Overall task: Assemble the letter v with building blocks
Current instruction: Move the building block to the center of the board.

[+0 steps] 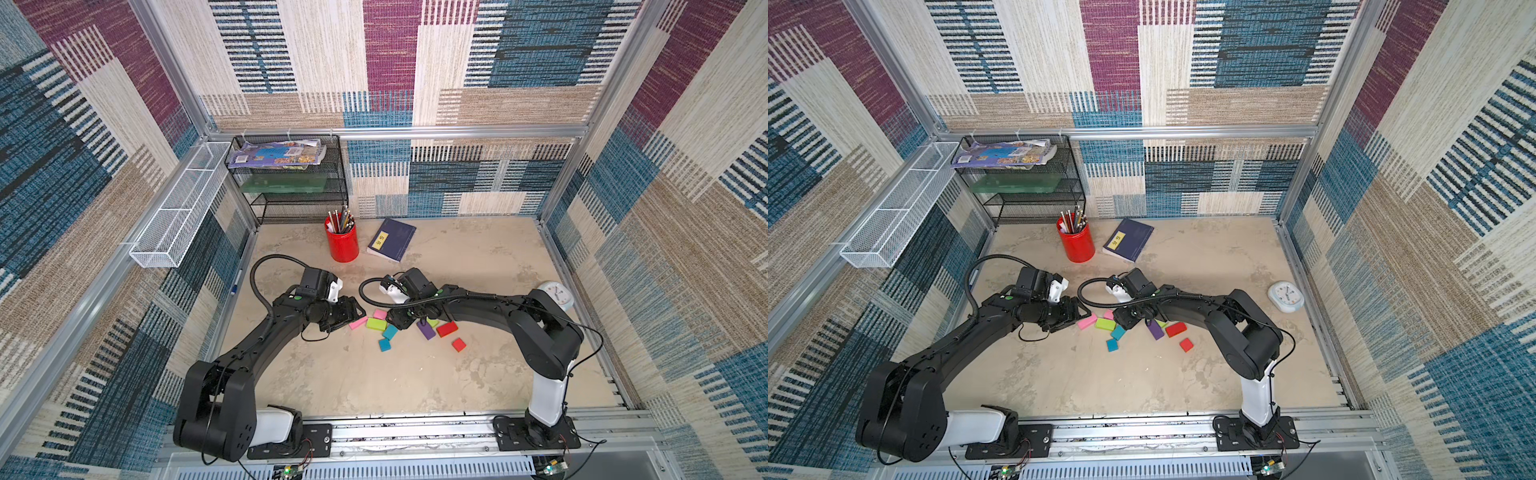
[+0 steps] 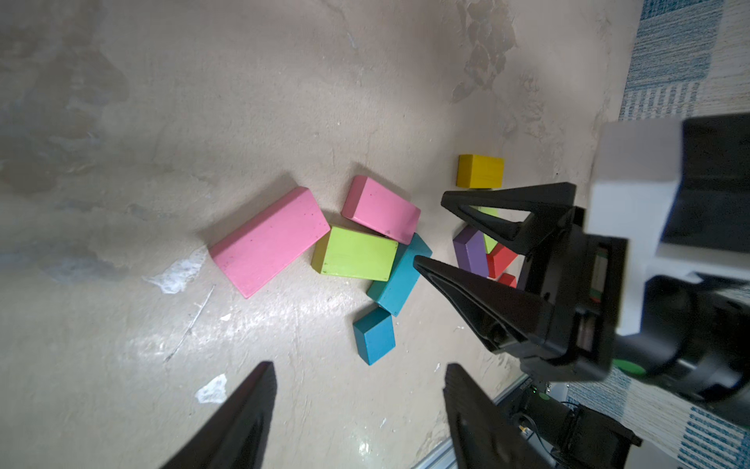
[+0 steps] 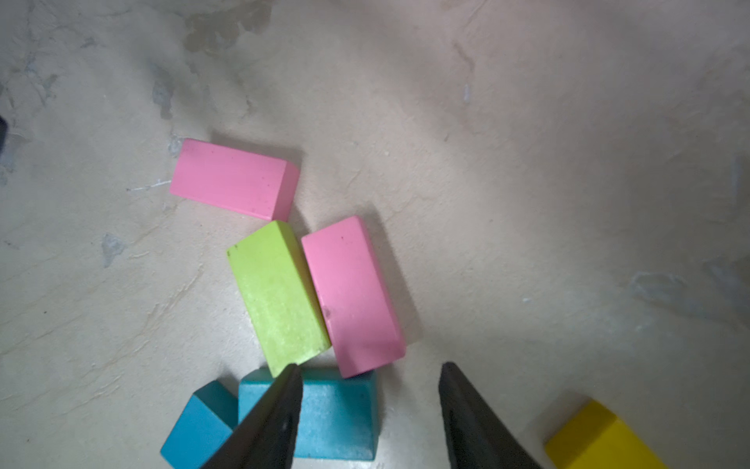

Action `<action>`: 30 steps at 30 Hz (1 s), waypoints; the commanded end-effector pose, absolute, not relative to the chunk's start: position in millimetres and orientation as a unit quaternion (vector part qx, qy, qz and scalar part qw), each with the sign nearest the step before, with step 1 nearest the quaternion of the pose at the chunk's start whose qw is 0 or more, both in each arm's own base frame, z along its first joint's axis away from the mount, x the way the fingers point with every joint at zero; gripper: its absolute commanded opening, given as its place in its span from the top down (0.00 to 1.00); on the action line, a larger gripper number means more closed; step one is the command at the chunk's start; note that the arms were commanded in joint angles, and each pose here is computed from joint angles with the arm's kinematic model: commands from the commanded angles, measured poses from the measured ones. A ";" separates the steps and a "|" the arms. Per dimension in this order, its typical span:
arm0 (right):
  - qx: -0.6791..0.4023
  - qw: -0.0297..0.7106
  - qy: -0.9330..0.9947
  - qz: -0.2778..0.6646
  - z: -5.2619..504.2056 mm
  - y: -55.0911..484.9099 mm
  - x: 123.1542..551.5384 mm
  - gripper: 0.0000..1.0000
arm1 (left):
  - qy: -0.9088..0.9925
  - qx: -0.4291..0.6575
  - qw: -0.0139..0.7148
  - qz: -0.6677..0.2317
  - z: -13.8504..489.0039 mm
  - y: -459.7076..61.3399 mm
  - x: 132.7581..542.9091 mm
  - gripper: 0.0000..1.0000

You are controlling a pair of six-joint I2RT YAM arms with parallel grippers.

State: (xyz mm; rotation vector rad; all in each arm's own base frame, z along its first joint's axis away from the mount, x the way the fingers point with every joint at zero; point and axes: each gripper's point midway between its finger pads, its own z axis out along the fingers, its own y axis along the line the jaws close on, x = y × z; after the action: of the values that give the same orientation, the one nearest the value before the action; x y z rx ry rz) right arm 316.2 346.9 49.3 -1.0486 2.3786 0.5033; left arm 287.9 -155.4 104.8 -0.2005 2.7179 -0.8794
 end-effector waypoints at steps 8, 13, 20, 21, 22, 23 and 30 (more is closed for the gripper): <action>-0.401 0.235 0.873 0.149 37.2 339.6 315.6 0.43 | 0.936 -0.076 0.131 -0.317 97.4 -160.9 292.5 0.30; -0.405 0.231 0.874 0.135 28.7 340.0 315.0 0.43 | 0.936 -0.077 0.130 -0.316 93.2 -160.8 291.6 0.30; -0.398 0.232 0.878 0.127 23.7 340.9 321.1 0.44 | 0.937 -0.082 0.127 -0.315 86.8 -159.5 287.3 0.30; -0.399 0.232 0.878 0.126 23.9 341.7 321.4 0.44 | 0.937 -0.082 0.127 -0.315 86.2 -159.3 287.1 0.30; -0.398 0.233 0.878 0.126 24.4 342.1 321.9 0.44 | 0.937 -0.083 0.126 -0.315 85.7 -159.1 286.9 0.30; -0.399 0.235 0.877 0.127 25.0 342.5 322.3 0.44 | 0.937 -0.083 0.127 -0.315 85.3 -159.0 286.7 0.30; -0.423 0.240 0.862 0.143 26.1 354.6 318.2 0.44 | 0.937 -0.092 0.124 -0.314 78.8 -158.1 285.7 0.30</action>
State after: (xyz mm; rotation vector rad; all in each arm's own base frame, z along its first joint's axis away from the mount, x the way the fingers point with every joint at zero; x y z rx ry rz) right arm 321.0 348.0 26.7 -1.1124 2.3861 0.3760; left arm 283.9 -155.7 78.5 -0.2447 2.7437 -0.8912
